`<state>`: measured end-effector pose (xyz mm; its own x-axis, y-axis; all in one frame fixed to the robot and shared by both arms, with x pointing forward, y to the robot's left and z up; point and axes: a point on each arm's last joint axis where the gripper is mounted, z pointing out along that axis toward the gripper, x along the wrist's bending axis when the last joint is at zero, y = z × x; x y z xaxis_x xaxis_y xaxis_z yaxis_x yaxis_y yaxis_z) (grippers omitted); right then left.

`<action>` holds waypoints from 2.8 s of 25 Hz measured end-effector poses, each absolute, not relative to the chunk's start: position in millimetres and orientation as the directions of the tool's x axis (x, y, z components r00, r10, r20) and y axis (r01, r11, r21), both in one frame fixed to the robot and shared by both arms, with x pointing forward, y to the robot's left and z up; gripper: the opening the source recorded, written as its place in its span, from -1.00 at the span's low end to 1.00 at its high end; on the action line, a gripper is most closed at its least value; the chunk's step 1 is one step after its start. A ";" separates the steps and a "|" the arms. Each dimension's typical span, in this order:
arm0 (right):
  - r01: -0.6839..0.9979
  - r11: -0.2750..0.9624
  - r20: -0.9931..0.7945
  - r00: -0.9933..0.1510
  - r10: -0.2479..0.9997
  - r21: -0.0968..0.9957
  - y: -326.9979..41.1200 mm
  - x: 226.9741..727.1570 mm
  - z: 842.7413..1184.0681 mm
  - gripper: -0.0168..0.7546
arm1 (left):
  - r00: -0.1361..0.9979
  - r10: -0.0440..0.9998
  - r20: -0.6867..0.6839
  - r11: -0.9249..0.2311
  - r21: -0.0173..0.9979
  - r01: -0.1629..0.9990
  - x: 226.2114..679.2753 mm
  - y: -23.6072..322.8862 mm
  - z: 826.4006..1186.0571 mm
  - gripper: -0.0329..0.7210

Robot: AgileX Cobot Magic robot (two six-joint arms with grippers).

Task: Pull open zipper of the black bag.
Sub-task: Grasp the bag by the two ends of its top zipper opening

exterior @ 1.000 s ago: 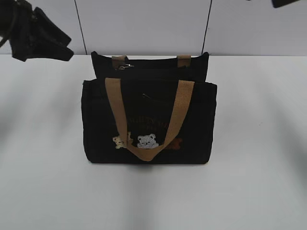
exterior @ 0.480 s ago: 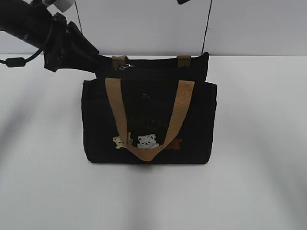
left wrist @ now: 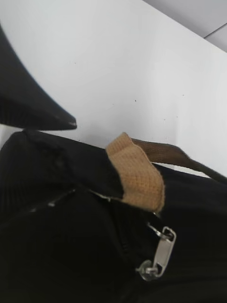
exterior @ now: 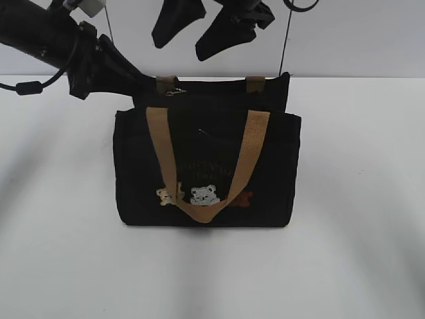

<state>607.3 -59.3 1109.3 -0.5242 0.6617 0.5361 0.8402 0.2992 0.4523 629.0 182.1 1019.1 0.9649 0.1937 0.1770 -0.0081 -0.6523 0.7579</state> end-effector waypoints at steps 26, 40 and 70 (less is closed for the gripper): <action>0.897 0.279 0.544 -0.432 0.720 0.343 -47.5 636.4 1041.8 0.48 | 0.973 0.174 0.152 -0.634 0.773 -0.008 626.1 180.2 1020.2 -0.77; 0.910 0.258 0.554 -0.404 0.728 0.324 -45.0 641.4 1029.5 0.10 | 0.976 0.162 0.143 -0.639 0.769 -0.007 625.7 180.2 1017.4 -0.77; 0.843 0.359 0.412 -0.516 0.751 0.401 -54.7 636.0 1046.8 -0.82 | 0.983 0.139 0.124 -0.632 0.775 -0.008 623.1 178.8 1017.4 -0.77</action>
